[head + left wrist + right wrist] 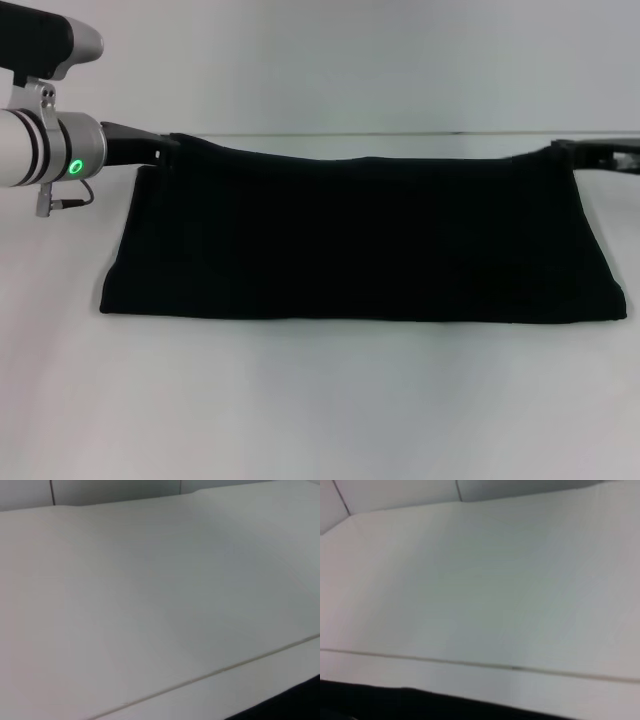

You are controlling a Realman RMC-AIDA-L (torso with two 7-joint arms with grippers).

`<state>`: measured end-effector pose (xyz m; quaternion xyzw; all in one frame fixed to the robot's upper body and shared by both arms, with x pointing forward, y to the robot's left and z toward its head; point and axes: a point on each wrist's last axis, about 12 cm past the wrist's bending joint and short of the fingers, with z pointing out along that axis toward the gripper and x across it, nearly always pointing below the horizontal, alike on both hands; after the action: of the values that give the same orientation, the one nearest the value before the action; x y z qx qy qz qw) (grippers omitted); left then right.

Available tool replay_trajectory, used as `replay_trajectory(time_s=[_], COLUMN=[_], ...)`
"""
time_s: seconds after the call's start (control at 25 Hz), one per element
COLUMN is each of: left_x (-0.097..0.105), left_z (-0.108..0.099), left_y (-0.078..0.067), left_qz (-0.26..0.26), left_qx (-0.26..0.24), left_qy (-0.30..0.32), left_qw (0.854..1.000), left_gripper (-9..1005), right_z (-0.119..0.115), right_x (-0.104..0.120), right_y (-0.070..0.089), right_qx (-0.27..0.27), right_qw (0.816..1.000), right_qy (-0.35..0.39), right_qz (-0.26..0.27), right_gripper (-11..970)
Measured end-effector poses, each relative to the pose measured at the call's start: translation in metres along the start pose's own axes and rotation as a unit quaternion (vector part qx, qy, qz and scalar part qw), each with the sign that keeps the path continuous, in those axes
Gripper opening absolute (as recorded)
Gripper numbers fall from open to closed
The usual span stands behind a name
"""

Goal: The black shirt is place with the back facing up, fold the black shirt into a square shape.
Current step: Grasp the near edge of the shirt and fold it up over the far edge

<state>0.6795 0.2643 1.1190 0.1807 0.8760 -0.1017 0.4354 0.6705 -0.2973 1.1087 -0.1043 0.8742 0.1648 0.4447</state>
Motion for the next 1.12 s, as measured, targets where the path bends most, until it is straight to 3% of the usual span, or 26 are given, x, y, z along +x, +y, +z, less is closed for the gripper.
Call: replay_trajectory(time_s=[0.52,1.12], left_x=[-0.015,-0.009], left_z=[-0.005,0.001], left_y=[0.009,0.005], left_qz=[-0.001,-0.004], left_qx=[-0.025,-0.036], left_qy=[-0.023,-0.019], left_qw=[0.999,0.999], left_gripper=[60,97], right_z=[-0.001,0.005], right_x=[-0.044,-0.036], right_y=[0.000,0.001], right_qx=[0.006,0.025], right_qw=[0.999,0.999], right_qy=[-0.024,-0.017], right_qz=[-0.033,-0.029], right_gripper=[7,8])
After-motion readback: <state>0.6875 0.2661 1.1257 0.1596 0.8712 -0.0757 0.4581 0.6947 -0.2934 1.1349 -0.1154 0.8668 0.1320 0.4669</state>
